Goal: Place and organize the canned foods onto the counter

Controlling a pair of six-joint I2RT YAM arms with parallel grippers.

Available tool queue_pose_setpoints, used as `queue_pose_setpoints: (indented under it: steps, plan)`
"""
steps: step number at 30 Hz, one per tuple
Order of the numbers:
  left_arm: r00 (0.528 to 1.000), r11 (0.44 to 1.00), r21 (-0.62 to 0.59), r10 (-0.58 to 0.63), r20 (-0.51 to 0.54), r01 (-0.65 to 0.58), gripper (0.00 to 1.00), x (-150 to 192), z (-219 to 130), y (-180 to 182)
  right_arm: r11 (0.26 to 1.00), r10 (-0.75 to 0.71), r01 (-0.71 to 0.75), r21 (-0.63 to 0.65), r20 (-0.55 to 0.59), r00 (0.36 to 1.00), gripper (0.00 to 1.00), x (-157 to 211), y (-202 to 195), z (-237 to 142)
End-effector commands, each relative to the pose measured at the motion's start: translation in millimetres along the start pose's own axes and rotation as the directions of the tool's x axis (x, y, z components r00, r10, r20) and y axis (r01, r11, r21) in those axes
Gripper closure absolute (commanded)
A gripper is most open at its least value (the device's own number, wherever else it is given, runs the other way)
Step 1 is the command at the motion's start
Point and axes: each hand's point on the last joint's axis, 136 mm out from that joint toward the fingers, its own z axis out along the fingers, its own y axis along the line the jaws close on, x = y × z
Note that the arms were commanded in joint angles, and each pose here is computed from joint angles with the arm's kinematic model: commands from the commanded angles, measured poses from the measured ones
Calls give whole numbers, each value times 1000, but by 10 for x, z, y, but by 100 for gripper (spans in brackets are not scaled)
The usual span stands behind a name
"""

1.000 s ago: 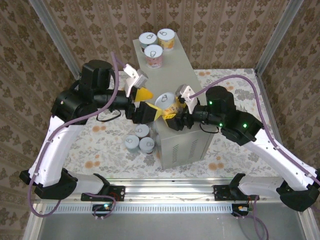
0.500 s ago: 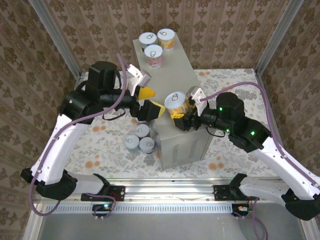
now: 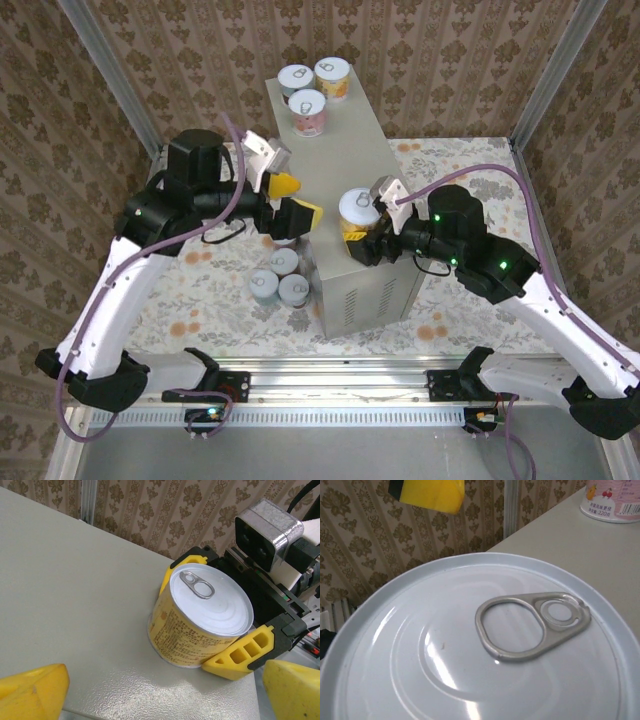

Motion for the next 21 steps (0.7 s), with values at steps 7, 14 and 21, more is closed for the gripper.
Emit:
queue_pose_setpoints:
  steps: [7,14,21]
  plan:
    - [999,1000,-3,9,50,-8,0,-26,-62,12,999,-7,8,38,-27,1000,14,-6,-58,-83]
    - [999,1000,-26,10,51,-9,0,83,-87,64,998,-9,12,56,-41,999,14,-49,-80,-152]
    - [999,988,-154,21,32,-15,0,242,-143,274,995,-6,9,98,-36,999,24,-190,-215,9]
